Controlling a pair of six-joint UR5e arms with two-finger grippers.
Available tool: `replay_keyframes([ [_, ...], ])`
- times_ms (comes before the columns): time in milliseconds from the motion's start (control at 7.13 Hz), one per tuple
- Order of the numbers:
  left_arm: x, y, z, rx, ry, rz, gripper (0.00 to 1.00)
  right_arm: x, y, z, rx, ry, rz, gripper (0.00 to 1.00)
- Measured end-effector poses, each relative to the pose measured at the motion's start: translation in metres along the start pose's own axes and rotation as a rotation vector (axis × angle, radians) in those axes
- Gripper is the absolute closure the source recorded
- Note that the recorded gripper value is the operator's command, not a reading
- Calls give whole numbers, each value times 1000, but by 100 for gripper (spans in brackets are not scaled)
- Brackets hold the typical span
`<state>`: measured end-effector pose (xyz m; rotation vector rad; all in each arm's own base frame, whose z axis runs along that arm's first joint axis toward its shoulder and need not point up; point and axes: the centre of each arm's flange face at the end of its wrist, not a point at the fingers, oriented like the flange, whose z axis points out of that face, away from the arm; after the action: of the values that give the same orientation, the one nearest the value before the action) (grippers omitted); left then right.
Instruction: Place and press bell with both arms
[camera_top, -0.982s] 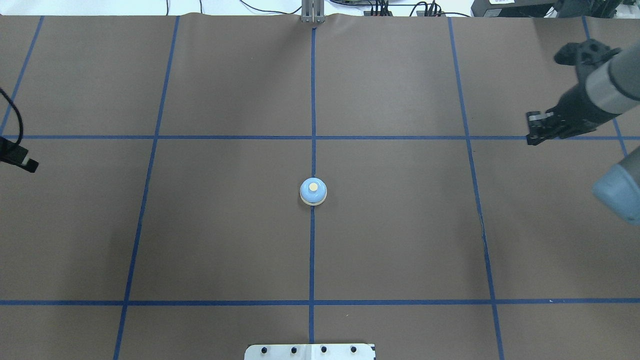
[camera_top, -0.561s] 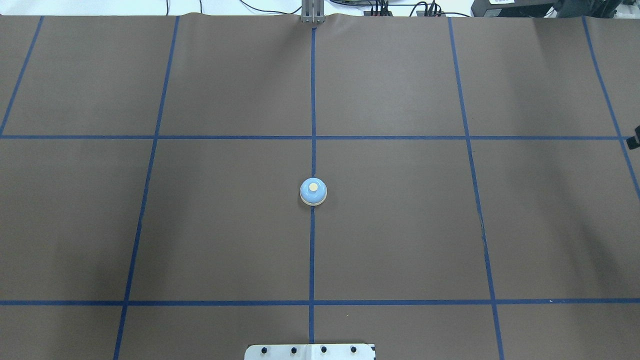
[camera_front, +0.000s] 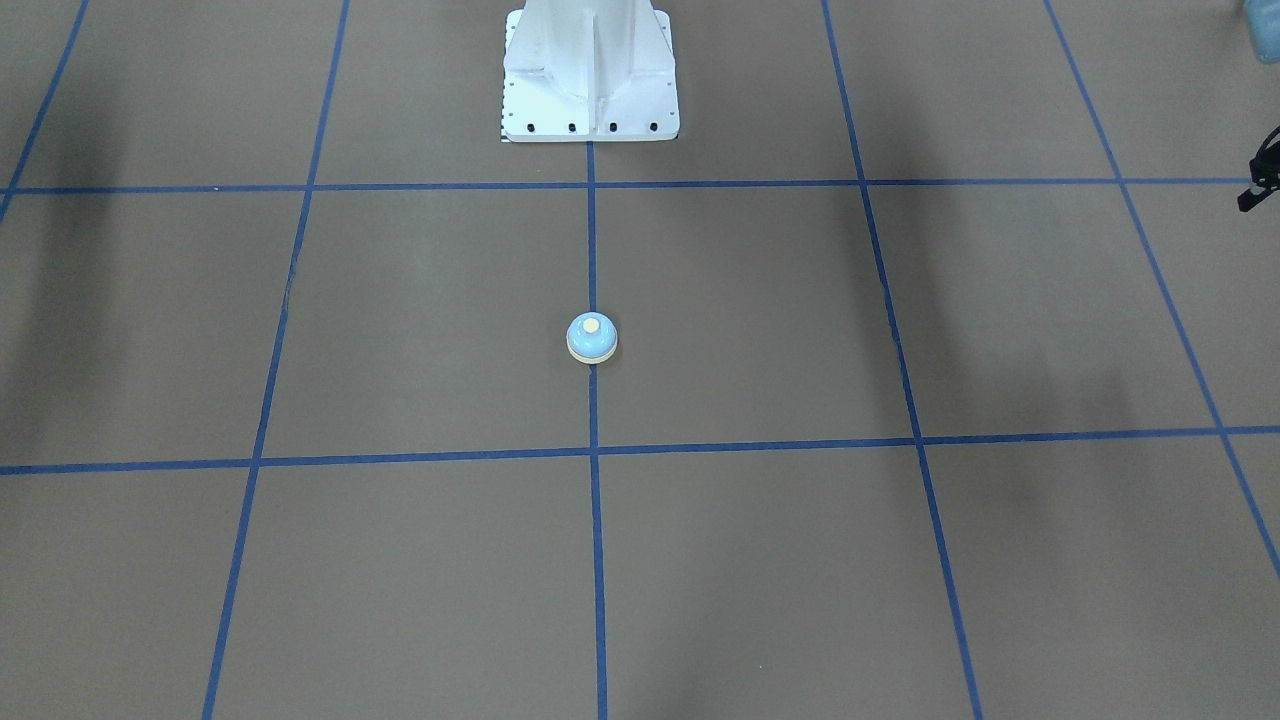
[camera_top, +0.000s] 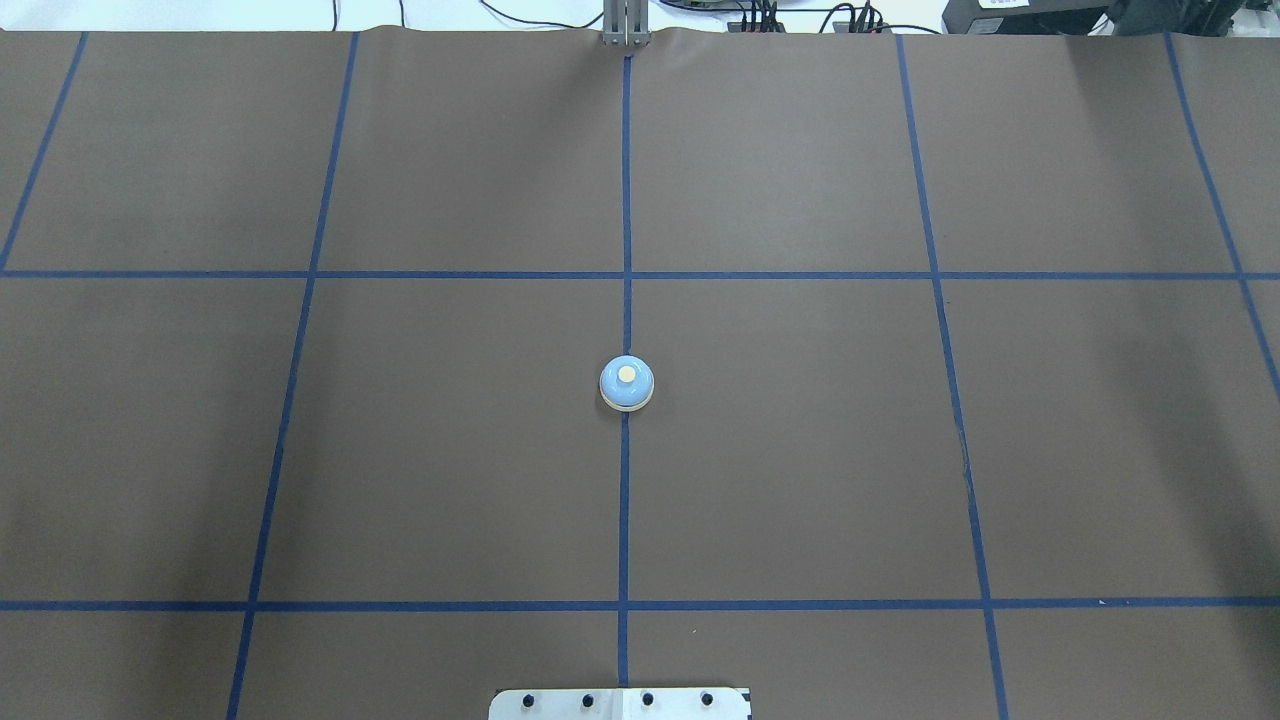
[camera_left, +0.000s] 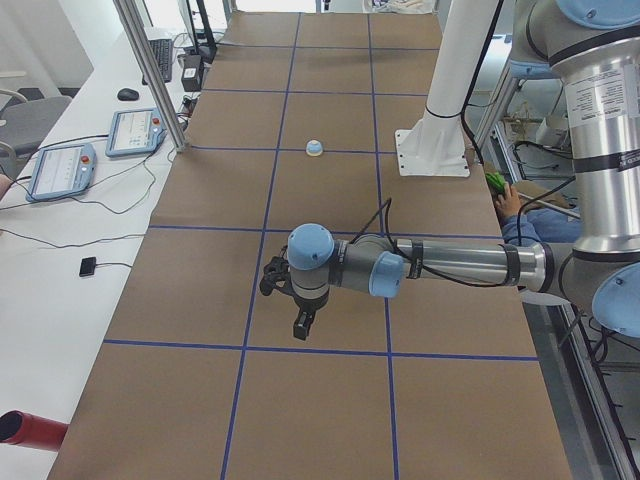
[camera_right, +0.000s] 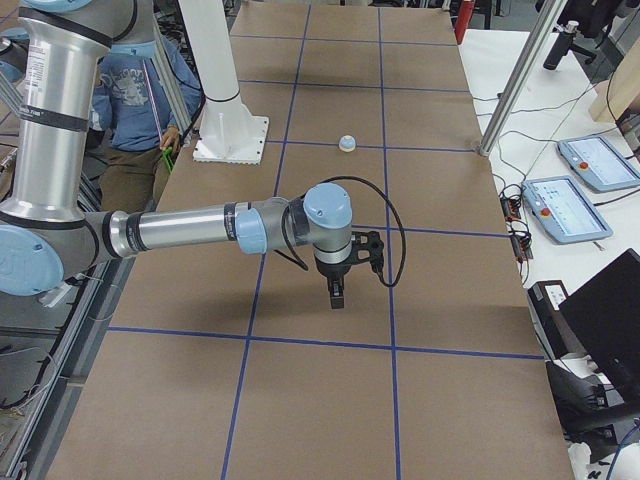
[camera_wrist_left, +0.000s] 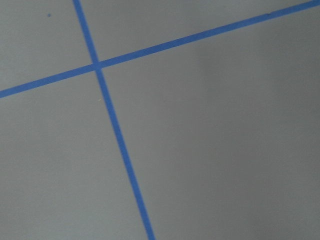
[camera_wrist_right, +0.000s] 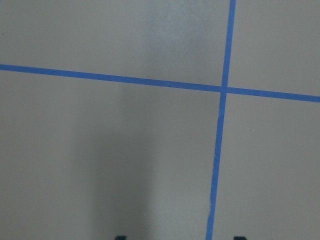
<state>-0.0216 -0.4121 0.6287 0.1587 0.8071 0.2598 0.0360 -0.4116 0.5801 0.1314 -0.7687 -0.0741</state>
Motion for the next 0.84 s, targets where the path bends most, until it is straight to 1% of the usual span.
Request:
replay_keyframes([
  [140,-7,3,1,-4,-4,-10,1,9,4,4,-9,3,-13,0],
  [421,-11,-8,-2,-42,-9,-61,1,14,2,13,-38,12,-23,0],
  [841,-13,-23,-10,-89,-5,-126,1,-5,-29,19,-95,15,-35,0],
])
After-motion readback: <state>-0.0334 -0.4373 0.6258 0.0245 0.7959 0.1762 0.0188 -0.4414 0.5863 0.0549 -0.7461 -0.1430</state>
